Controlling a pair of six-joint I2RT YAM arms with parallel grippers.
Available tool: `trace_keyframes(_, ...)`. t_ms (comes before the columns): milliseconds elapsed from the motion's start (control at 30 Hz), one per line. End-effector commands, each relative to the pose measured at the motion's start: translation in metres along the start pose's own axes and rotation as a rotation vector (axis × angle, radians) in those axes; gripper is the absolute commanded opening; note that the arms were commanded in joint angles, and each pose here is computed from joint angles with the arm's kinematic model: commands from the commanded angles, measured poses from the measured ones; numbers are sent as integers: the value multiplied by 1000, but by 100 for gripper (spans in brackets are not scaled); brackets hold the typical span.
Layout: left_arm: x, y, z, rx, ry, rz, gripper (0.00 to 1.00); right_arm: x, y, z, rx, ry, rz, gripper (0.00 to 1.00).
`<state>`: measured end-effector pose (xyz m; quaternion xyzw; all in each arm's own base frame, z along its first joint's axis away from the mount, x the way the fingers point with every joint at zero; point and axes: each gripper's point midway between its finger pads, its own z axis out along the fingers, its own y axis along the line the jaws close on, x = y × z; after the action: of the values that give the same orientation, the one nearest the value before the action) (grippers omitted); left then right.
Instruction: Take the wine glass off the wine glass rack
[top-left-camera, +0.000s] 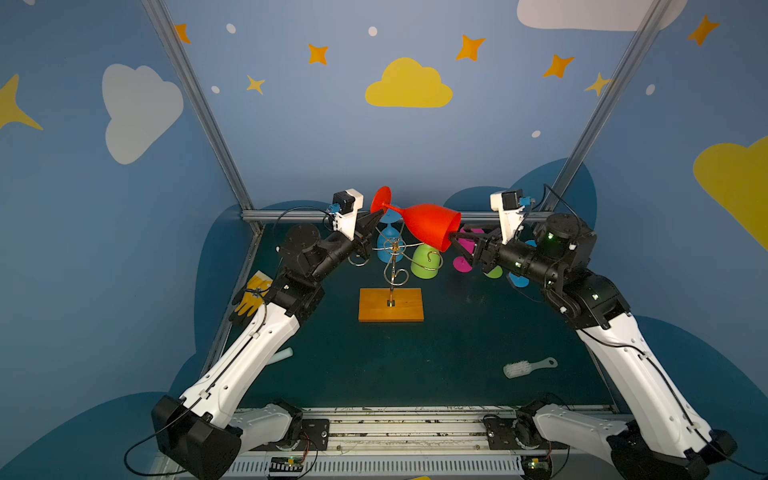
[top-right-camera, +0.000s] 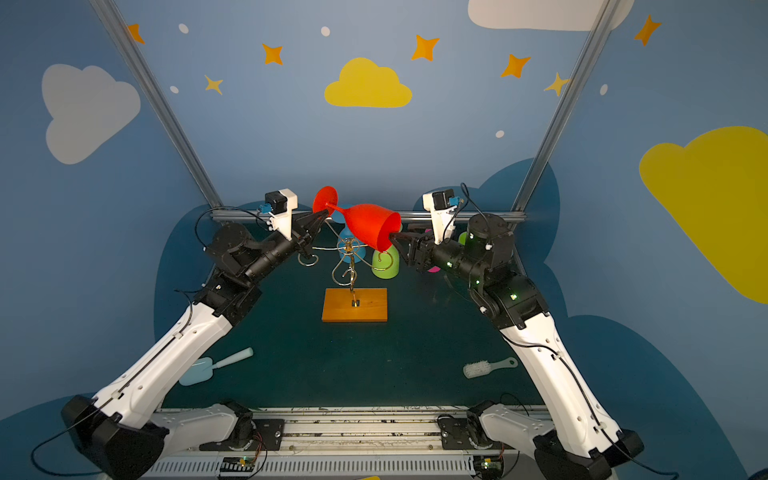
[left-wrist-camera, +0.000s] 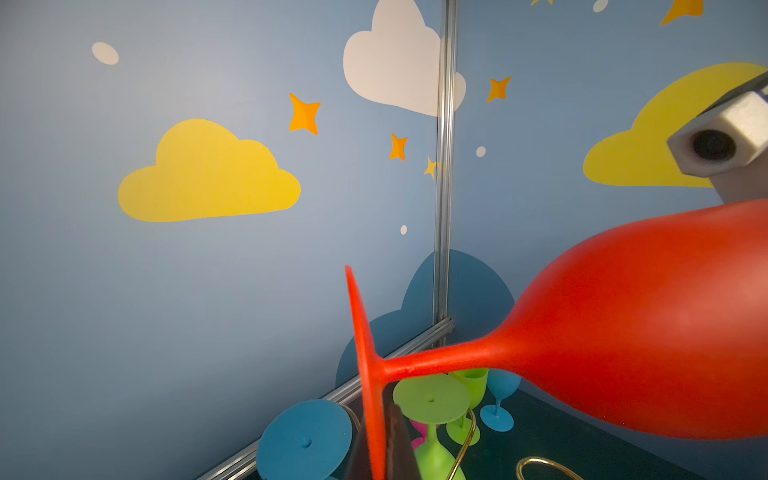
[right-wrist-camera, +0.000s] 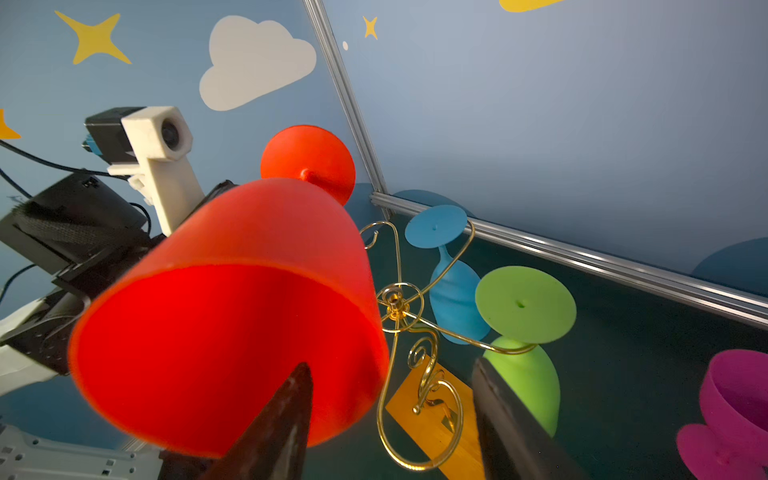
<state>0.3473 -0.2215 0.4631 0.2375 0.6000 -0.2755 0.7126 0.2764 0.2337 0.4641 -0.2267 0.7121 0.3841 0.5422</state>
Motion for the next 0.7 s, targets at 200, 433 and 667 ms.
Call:
trace_keyframes(200, 5, -11, 1, 69, 8, -38, 3, -22, 5, 13, -58, -54, 2, 32)
trace_keyframes(433, 3, -12, 1, 83, 2, -40, 3, -23, 6, 13, -73, -51, 12, 0)
trace_keyframes(667, 5, -2, -1, 23, 7, -39, 55, -33, -7, -11, 39, -92, 4, 0)
